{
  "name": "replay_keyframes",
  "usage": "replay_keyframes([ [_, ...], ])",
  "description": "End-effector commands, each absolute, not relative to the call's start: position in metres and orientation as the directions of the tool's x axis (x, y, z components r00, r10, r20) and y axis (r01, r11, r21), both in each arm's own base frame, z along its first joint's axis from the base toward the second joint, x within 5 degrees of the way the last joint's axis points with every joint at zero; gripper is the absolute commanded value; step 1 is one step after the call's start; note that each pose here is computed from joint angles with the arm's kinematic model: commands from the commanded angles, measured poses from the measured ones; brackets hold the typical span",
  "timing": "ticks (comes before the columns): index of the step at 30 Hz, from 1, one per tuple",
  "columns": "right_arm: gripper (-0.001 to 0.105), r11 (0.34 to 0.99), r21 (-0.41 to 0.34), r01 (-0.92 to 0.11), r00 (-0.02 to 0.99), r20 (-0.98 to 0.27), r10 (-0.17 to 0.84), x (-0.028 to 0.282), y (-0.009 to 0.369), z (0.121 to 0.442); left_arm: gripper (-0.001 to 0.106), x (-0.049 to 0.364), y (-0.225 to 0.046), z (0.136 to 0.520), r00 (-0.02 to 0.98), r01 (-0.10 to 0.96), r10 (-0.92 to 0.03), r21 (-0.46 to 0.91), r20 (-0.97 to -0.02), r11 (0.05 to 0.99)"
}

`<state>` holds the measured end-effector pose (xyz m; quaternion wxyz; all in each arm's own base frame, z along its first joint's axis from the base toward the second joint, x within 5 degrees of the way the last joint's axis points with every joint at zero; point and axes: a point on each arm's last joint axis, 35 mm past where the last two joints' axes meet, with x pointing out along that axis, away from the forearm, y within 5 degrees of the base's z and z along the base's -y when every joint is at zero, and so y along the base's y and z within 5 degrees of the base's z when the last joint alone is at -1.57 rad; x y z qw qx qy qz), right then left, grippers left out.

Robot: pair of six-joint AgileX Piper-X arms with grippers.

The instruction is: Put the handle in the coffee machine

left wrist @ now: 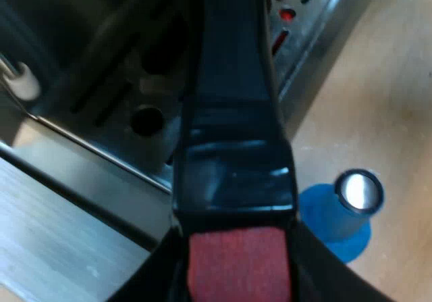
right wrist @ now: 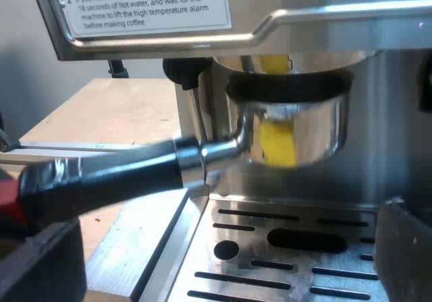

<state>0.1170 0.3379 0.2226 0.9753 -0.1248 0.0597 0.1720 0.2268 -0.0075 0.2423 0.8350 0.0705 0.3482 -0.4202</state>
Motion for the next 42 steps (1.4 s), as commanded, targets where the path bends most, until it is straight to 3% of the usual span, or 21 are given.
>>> replay_keyframes([
  [1, 0.087, 0.911, -0.224, -0.345, 0.936, -0.148, 0.318, 0.117, 0.340, 0.226, 0.000, 0.231, -0.008, 0.253, 0.420, 0.779, -0.688, -0.154, -0.592, 0.608],
  [12, 0.087, 0.911, -0.224, -0.345, 0.936, -0.148, 0.318, 0.117, 0.340, 0.226, 0.000, 0.237, -0.008, 0.263, 0.452, 0.788, -0.679, -0.097, -0.579, 0.607],
  [27, 0.087, 0.911, -0.224, -0.345, 0.936, -0.148, 0.318, 0.117, 0.340, 0.226, 0.000, 0.246, -0.007, 0.253, 0.437, 0.782, -0.680, -0.125, -0.588, 0.611],
  [36, 0.087, 0.911, -0.224, -0.345, 0.936, -0.148, 0.318, 0.117, 0.340, 0.226, 0.000, 0.254, -0.007, 0.272, 0.472, 0.790, -0.681, -0.074, -0.560, 0.608],
  [42, 0.087, 0.911, -0.224, -0.345, 0.936, -0.148, 0.318, 0.117, 0.340, 0.226, 0.000, 0.252, -0.008, 0.276, 0.442, 0.800, -0.713, -0.121, -0.545, 0.588],
])
